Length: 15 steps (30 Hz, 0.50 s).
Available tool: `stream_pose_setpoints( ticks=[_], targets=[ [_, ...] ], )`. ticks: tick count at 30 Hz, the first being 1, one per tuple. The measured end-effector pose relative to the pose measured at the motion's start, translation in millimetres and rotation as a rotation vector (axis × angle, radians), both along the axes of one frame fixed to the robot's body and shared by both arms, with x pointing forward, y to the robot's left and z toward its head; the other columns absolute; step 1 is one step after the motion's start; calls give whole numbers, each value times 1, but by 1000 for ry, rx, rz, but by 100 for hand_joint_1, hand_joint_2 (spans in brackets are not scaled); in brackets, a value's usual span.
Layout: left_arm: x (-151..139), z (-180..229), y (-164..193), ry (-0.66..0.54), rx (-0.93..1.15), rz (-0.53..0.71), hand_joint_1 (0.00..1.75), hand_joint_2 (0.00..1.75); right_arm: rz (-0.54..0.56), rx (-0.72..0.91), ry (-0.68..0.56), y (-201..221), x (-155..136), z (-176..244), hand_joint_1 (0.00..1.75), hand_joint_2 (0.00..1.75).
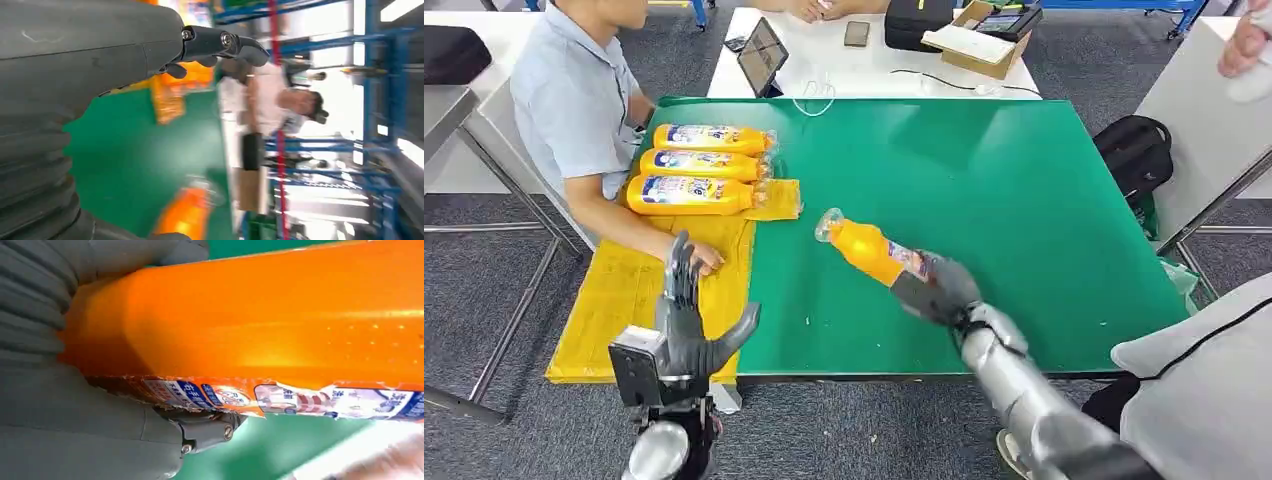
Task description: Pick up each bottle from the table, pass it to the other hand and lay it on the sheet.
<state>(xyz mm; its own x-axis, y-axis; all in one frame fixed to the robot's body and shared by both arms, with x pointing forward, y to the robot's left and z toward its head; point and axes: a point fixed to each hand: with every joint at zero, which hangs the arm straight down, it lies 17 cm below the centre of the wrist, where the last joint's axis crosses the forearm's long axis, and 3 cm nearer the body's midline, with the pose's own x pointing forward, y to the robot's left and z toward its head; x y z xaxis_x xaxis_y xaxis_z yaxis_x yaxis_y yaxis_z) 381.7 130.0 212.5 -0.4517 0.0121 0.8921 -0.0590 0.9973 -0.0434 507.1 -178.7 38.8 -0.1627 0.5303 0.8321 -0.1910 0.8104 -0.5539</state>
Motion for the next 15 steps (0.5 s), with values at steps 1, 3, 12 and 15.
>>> stream_pose_setpoints(
  ticks=[1,3,12,15],
  targets=[
    [-2,-11,-1,45,-28,-14,0,175,-38,71,-74,4,-8,17,175,175],
    [-10,-29,-5,101,-66,-49,0,175,-97,176,-186,13,-35,41,175,175],
    [-46,-68,-50,196,-80,-304,0,175,-113,397,-471,42,-110,140,175,175],
    [-50,-69,-56,199,-76,-334,0,175,-91,415,-499,49,-117,153,175,175]
  ],
)
